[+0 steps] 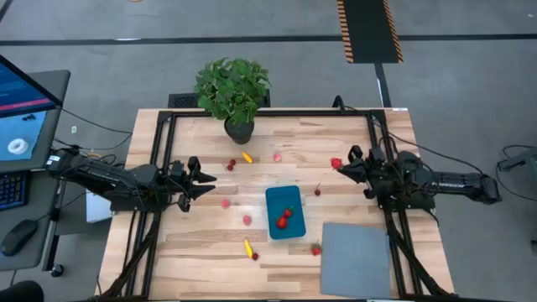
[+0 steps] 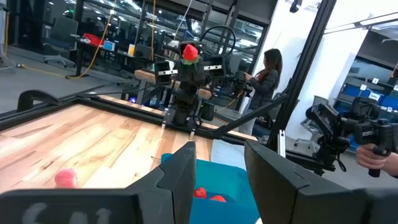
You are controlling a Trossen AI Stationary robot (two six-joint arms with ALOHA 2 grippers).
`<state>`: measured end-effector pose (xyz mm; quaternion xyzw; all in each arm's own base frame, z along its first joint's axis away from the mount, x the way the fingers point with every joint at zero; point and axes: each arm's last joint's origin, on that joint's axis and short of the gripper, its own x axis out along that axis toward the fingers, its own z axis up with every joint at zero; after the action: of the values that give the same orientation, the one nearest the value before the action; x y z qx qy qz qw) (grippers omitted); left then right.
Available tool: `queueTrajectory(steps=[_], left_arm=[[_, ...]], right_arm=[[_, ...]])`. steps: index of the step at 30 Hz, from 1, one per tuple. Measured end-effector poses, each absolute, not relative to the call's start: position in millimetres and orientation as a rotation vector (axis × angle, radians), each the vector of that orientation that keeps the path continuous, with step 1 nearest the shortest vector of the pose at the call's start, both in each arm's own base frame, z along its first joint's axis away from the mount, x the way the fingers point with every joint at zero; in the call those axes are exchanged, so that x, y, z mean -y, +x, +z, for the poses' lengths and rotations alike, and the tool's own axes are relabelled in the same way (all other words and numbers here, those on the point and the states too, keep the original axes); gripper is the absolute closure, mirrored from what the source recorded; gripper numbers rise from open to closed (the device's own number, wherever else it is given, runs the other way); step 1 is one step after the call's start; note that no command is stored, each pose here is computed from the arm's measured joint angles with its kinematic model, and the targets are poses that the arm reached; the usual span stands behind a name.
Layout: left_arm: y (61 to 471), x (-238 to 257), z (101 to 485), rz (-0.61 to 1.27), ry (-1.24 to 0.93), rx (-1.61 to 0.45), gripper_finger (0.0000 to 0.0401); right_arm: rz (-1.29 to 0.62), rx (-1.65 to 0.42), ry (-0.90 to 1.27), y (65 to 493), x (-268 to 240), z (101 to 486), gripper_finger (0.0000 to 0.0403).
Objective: Pick and placing Produce into tupperware
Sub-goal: Put the top strawberry into the blue bin
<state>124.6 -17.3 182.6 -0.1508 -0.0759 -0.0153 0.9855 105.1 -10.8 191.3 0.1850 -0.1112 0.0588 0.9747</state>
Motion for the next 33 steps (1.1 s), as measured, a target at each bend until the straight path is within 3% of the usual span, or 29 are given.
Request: queueTrajectory(steps=[21, 27, 33], left_arm=[[125.5, 14.3, 173.8, 0.085, -0.448, 0.084, 0.0273], [125.4, 13.2, 173.9, 0.121, -0.449, 0.092, 0.0273], [125.3, 12.8, 173.8, 0.137, -0.399, 0.092, 0.0273]], right_arm=[[0.045, 0.387, 1.022, 98.0, 16.0, 199.4, 0.0392], [0.012, 0.372, 0.897, 98.3, 16.1, 198.5, 0.0392], [-0.01, 0.251, 0.589, 101.0, 14.4, 191.8, 0.0392]])
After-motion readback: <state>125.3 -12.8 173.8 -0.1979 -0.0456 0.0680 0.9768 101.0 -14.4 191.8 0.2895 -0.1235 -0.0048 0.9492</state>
